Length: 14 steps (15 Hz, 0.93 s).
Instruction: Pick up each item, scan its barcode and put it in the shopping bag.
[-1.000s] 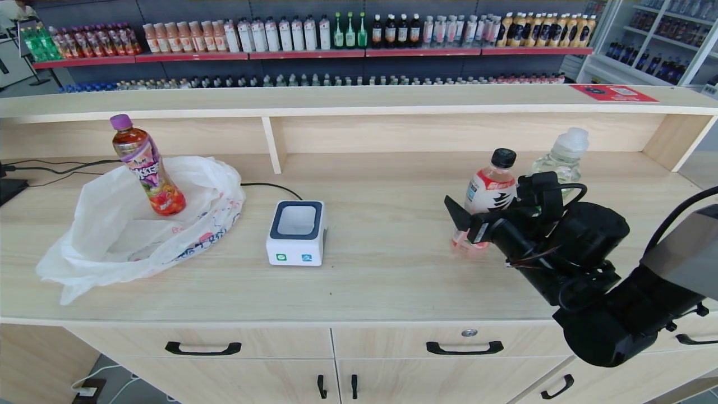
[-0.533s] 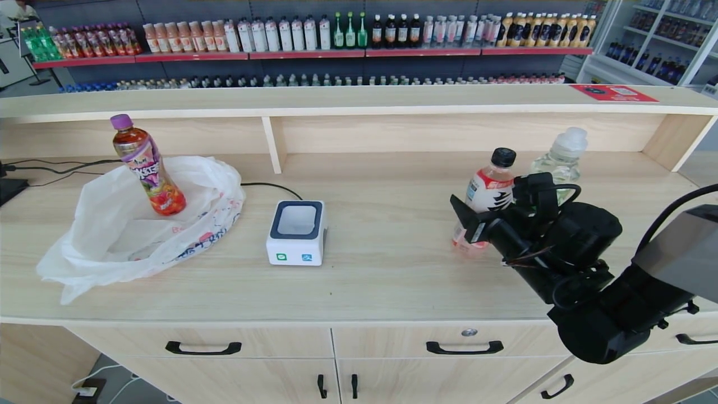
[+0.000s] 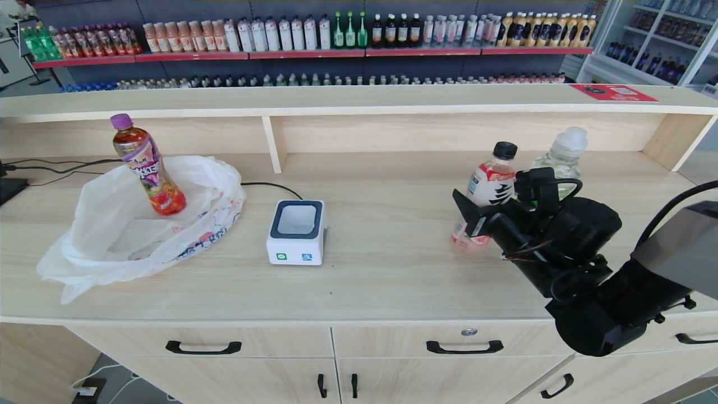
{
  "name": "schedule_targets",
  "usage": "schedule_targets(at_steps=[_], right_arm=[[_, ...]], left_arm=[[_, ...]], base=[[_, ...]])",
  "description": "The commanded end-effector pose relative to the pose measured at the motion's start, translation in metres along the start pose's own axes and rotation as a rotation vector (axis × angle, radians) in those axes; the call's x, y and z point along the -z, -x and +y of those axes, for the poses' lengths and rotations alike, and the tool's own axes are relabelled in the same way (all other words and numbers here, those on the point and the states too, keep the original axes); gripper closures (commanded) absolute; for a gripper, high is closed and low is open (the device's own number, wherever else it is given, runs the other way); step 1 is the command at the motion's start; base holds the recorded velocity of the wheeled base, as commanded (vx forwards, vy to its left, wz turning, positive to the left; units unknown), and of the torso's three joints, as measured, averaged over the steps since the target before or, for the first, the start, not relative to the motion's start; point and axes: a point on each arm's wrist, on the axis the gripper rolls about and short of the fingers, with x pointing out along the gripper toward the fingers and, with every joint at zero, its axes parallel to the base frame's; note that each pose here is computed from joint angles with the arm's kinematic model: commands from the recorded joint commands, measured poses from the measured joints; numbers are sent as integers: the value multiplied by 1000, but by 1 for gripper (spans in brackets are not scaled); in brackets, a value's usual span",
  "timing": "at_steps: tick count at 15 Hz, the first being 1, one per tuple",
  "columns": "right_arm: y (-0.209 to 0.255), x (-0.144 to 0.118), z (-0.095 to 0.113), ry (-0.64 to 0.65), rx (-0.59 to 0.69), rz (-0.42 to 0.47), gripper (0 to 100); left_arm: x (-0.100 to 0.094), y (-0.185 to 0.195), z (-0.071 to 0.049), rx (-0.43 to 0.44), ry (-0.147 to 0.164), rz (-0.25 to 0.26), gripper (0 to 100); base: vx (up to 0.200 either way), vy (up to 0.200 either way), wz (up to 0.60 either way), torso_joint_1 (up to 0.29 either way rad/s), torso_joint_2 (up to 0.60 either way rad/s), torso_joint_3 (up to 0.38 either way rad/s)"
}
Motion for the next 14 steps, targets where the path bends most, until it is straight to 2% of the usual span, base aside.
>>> schedule_targets(at_steps=[1,4,10,12,14], right_arm=[[-3,-10,1,-8,-3,-42,100],[-1,-23,5,-15,-13,-76,100],[28,-62,49,-67,-150,-137,100],[37,-76,60,-113,-189,-166,100],[46,-87,79,-173,-255,-187,100]], left_arm=[[0,0,0,0,0,-1,0],[0,0,0,0,0,0,0],[0,0,0,0,0,-1,0],[0,0,0,0,0,2,0],[0,0,0,0,0,2,0]], base=[[0,0,0,0,0,0],[0,0,0,0,0,0],[0,0,0,0,0,0],[0,0,0,0,0,0],[0,0,0,0,0,0]])
